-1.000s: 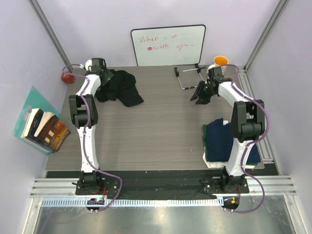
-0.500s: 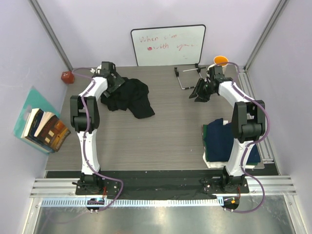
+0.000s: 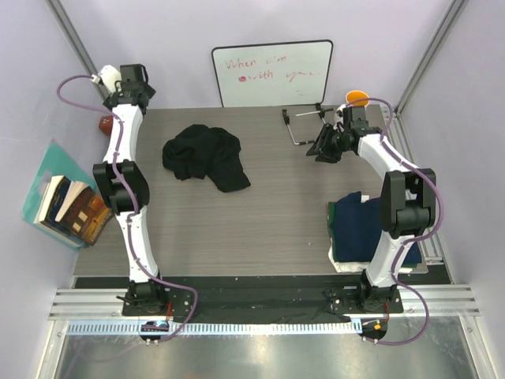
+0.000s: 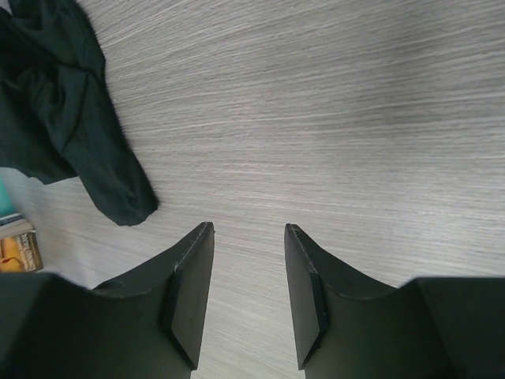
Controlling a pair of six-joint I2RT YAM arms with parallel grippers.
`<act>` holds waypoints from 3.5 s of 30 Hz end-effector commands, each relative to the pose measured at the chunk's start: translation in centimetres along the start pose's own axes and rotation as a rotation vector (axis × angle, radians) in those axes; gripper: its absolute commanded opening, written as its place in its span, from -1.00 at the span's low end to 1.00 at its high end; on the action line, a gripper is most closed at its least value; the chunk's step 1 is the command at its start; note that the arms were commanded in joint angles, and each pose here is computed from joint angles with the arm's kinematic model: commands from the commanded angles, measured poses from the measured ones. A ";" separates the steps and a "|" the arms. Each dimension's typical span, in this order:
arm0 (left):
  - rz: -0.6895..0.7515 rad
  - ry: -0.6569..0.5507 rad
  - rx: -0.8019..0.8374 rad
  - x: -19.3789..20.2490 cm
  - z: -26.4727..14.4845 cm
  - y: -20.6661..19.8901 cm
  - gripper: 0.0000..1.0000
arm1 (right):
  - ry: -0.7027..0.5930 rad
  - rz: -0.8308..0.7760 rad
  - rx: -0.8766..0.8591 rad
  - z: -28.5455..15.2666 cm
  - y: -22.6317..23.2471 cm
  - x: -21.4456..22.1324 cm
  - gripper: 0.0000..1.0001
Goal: Fold and stack the t-shirts
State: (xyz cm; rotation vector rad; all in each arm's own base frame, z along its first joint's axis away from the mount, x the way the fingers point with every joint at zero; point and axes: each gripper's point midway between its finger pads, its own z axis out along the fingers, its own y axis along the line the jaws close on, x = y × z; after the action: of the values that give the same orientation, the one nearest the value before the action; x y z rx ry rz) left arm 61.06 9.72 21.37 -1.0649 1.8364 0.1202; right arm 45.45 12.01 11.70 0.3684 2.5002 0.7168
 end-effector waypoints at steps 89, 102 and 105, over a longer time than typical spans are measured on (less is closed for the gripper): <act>-0.504 -0.367 -0.223 -0.3 20.0 13.2 -0.23 | 0.295 0.134 -0.034 3.6 -0.5 1.2 -0.06; -0.533 -0.389 -0.211 -0.6 20.7 13.1 0.67 | 0.310 0.134 -0.037 3.5 -0.4 1.5 -0.07; -0.547 -0.399 -0.197 -0.4 21.4 12.9 0.67 | 0.324 0.136 -0.032 3.5 -0.5 1.8 -0.07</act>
State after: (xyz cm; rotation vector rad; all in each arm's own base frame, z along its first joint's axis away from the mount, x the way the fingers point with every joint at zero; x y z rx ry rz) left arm 66.84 27.39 6.64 -1.5126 1.1815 0.1462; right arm 45.53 13.15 6.49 0.4655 2.7985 0.8949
